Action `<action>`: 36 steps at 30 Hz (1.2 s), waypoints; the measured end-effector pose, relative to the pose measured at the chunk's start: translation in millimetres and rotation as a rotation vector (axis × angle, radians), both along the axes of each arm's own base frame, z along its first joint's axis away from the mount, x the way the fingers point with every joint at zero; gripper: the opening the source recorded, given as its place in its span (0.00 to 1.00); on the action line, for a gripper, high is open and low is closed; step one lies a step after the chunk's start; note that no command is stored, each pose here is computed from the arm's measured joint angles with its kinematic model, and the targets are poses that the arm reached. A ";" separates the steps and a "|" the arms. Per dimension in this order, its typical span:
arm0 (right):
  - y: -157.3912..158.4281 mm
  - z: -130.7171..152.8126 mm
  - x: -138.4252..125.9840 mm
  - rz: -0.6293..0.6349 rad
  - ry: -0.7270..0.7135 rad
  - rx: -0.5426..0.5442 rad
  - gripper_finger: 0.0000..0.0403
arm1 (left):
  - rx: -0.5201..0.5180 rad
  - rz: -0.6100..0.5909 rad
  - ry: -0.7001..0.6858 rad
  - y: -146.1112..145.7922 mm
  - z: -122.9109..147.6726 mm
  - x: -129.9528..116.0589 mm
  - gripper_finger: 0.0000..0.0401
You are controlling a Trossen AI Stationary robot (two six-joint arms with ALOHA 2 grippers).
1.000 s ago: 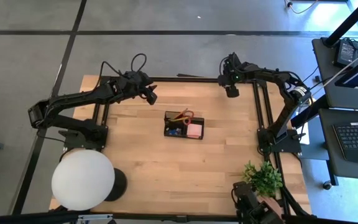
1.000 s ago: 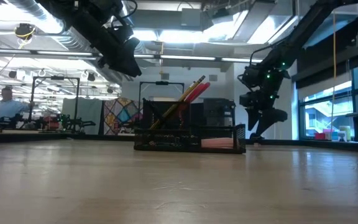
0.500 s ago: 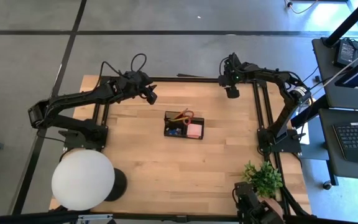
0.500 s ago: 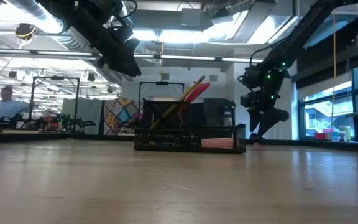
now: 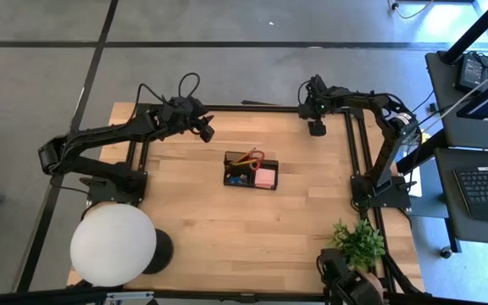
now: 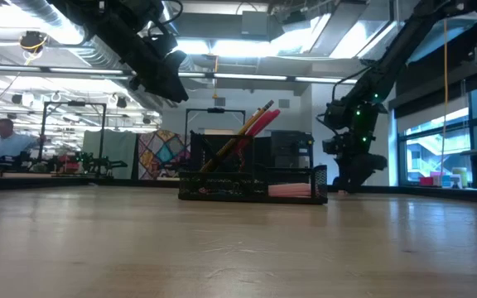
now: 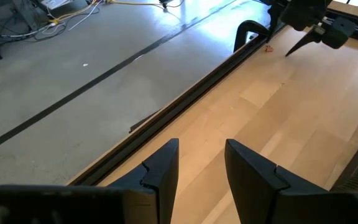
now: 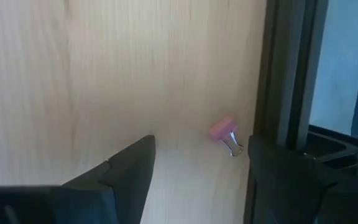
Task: Pick and place office supplies into organizer
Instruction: Put the pink binder clip into the desk organizer
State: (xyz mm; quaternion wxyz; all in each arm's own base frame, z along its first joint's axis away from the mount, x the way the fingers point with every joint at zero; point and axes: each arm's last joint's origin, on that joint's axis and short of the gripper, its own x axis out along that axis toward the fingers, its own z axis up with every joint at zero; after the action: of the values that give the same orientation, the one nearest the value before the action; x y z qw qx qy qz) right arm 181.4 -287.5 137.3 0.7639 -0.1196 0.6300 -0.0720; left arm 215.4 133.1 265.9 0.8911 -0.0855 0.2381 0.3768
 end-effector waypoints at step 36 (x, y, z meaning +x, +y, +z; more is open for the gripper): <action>-16.3 -0.2 -4.3 -0.083 -0.072 0.139 0.65 | -0.024 0.012 -0.023 -0.4 0.0 0.3 0.31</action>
State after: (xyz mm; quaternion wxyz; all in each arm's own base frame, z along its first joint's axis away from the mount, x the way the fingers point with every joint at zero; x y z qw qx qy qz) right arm 177.1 -303.8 137.1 0.7888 -0.0375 0.6102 -0.0639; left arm 215.7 132.6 265.8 0.8904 -0.1019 0.2316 0.3785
